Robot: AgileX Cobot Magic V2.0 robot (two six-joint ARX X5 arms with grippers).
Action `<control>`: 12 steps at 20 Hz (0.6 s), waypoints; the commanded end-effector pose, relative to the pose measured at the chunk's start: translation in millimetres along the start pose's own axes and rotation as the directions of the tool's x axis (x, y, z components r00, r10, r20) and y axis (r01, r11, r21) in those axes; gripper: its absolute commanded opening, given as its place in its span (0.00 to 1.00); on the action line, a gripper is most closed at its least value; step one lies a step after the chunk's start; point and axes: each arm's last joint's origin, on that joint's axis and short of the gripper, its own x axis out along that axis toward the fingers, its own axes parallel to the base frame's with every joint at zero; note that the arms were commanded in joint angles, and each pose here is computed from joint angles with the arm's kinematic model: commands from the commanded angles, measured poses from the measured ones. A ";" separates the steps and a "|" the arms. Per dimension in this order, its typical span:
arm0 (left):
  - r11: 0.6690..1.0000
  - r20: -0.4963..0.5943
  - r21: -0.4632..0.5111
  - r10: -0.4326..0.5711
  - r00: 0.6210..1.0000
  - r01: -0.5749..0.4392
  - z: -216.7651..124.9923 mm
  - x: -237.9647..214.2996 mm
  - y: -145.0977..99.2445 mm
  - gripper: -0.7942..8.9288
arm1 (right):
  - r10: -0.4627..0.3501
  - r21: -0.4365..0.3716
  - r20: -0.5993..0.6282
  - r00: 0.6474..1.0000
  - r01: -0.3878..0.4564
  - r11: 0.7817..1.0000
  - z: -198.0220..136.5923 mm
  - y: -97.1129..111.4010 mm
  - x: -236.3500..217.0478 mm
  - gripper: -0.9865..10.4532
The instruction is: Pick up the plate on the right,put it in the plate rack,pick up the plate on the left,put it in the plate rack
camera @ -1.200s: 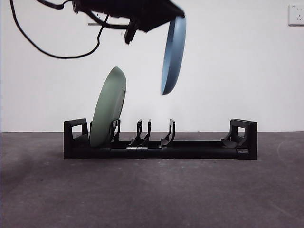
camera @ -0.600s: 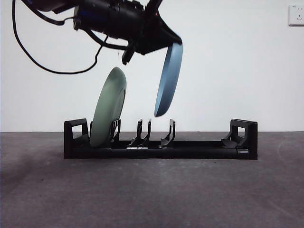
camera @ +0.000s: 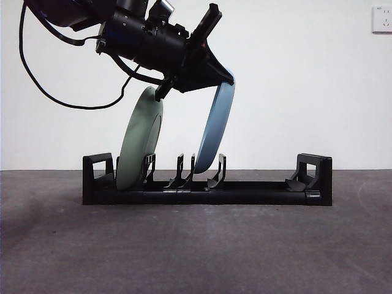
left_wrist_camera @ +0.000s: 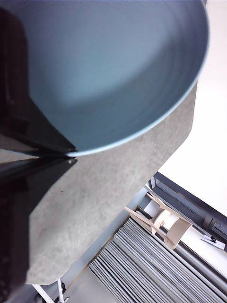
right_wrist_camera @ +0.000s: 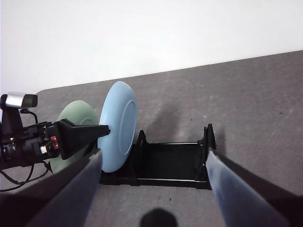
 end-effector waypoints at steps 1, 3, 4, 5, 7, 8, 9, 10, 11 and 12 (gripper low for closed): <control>0.999 -0.007 0.032 0.008 1.000 -0.008 -2.2 0.7 0.4 0.07 | -0.003 -0.008 -0.002 1.000 0.002 1.000 0.2 0.0 2.1 0.41; 0.999 -0.022 0.032 0.014 1.000 -0.013 -4.5 1.5 -0.6 0.08 | -0.004 -0.008 -0.007 1.000 0.004 1.000 0.1 0.0 3.3 0.41; 0.999 -0.031 0.041 0.019 0.999 -0.018 -5.9 2.0 -1.1 0.08 | -0.004 -0.008 -0.008 1.000 0.004 1.000 0.0 0.0 3.8 0.41; 0.998 -0.037 0.050 0.029 0.999 -0.028 -7.3 2.5 -1.7 0.08 | -0.004 -0.008 -0.009 1.000 0.004 1.000 0.0 0.0 3.9 0.41; 0.998 -0.054 0.062 0.036 0.998 -0.033 -9.4 2.9 -1.9 0.08 | -0.006 -0.008 -0.014 1.000 0.005 1.000 -0.1 -0.1 5.7 0.41; 0.997 -0.065 0.068 0.040 0.997 -0.035 -11.0 3.3 -2.6 0.08 | -0.006 -0.008 -0.017 1.000 0.006 1.000 -0.2 -0.1 6.4 0.41; 0.996 -0.074 0.074 0.049 0.996 -0.043 -12.3 3.6 -2.7 0.08 | -0.006 -0.008 -0.019 1.000 0.006 1.000 -0.2 -0.1 6.9 0.41; 0.995 -0.082 0.083 0.061 0.995 -0.055 -14.0 4.1 -3.3 0.08 | -0.007 -0.008 -0.022 1.000 0.007 1.000 -0.3 -0.1 7.8 0.41; 0.993 -0.094 0.094 0.074 0.993 -0.065 -16.1 4.8 -4.2 0.08 | -0.008 -0.008 -0.025 1.000 0.008 1.000 -0.4 -0.1 8.9 0.41; 0.992 -0.103 0.105 0.083 0.991 -0.073 -17.6 5.1 -4.6 0.08 | -0.009 -0.008 -0.028 1.000 0.009 1.000 -0.4 -0.2 9.7 0.41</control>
